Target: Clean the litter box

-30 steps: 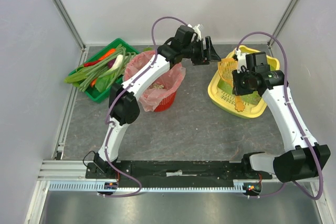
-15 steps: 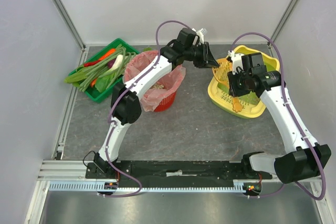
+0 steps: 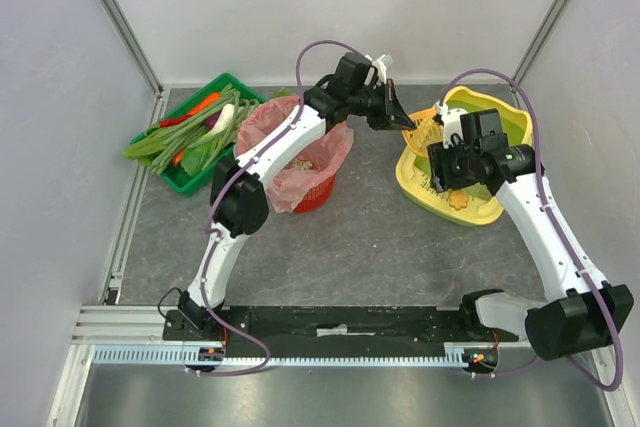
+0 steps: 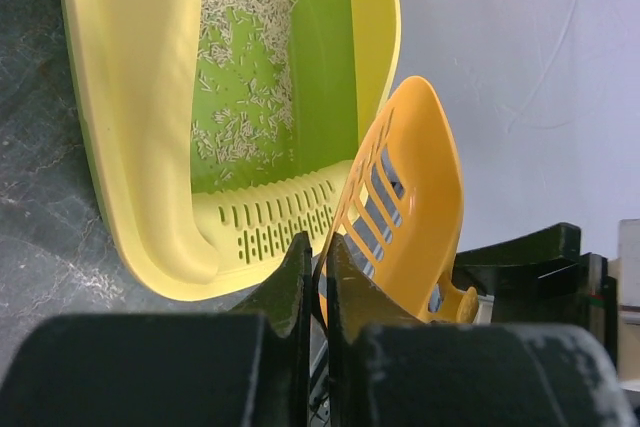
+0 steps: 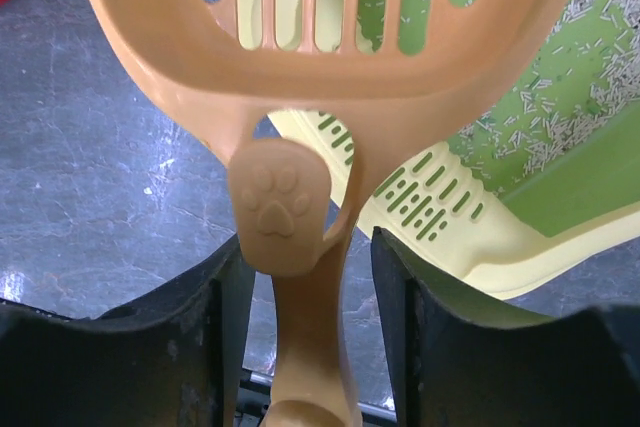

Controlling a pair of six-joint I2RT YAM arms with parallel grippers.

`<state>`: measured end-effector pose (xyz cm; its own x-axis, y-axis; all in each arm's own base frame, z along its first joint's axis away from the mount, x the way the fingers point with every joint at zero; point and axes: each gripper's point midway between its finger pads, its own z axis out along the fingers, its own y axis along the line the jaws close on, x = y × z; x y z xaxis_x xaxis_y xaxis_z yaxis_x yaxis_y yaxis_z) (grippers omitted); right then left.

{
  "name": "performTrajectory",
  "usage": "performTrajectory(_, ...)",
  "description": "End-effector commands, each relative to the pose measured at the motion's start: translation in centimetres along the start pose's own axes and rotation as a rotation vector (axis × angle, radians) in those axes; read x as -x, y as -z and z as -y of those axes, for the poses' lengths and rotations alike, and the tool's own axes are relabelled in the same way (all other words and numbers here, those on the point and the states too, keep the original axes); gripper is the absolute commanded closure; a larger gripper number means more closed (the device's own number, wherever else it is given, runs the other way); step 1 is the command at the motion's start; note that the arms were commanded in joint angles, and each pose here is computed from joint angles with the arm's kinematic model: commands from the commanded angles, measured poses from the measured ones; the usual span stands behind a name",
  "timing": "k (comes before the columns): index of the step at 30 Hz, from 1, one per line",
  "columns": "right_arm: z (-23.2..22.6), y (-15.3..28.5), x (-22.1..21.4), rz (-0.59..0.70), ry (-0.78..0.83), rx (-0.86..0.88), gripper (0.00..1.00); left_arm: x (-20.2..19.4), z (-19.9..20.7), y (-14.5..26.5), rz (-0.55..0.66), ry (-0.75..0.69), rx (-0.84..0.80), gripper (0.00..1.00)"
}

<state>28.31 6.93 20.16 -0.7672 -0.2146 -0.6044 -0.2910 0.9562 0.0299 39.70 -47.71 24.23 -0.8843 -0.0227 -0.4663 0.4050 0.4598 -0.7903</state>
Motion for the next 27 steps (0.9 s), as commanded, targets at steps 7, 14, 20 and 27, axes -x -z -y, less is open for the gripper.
performTrajectory(7,0.7,0.2,0.4,0.033,0.002,-0.047,0.4,0.3,1.3,1.0,-0.018,0.003,-0.064,0.98)
performTrajectory(14,0.7,0.4,1.6,0.076,-0.009,-0.045,0.58,0.5,0.4,1.1,-0.016,0.009,-0.042,0.98)
performTrajectory(20,0.0,0.5,2.2,0.087,-0.025,-0.008,1.0,0.5,0.3,1.4,-0.013,-0.036,-0.027,0.86)
performTrajectory(27,2.4,1.9,1.9,0.094,-0.165,-0.165,1.0,2.8,1.9,3.8,0.091,-0.257,0.001,0.05)
